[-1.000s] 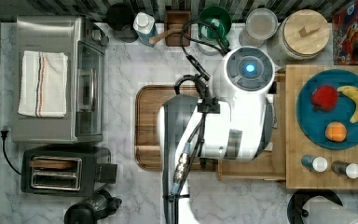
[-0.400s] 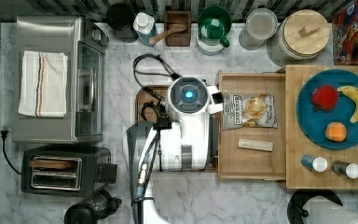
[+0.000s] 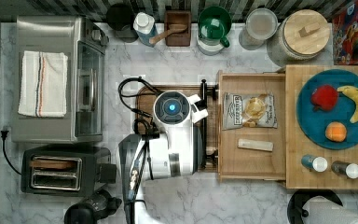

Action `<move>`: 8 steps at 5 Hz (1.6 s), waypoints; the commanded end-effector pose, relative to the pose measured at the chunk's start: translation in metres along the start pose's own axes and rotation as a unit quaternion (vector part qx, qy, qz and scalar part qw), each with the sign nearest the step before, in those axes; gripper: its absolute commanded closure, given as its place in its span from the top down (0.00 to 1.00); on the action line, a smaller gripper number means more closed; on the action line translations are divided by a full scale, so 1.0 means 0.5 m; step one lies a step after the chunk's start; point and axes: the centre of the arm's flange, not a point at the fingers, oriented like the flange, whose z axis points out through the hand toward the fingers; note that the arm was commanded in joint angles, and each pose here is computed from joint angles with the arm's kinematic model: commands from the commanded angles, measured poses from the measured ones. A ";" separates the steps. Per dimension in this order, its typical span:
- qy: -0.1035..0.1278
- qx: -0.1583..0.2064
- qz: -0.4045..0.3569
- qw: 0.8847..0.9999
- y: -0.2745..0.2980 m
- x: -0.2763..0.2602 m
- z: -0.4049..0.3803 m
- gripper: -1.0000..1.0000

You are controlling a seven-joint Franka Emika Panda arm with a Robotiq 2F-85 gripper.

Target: Close the drawer.

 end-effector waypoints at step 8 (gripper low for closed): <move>0.109 -0.065 -0.152 0.980 0.466 0.209 -0.044 0.00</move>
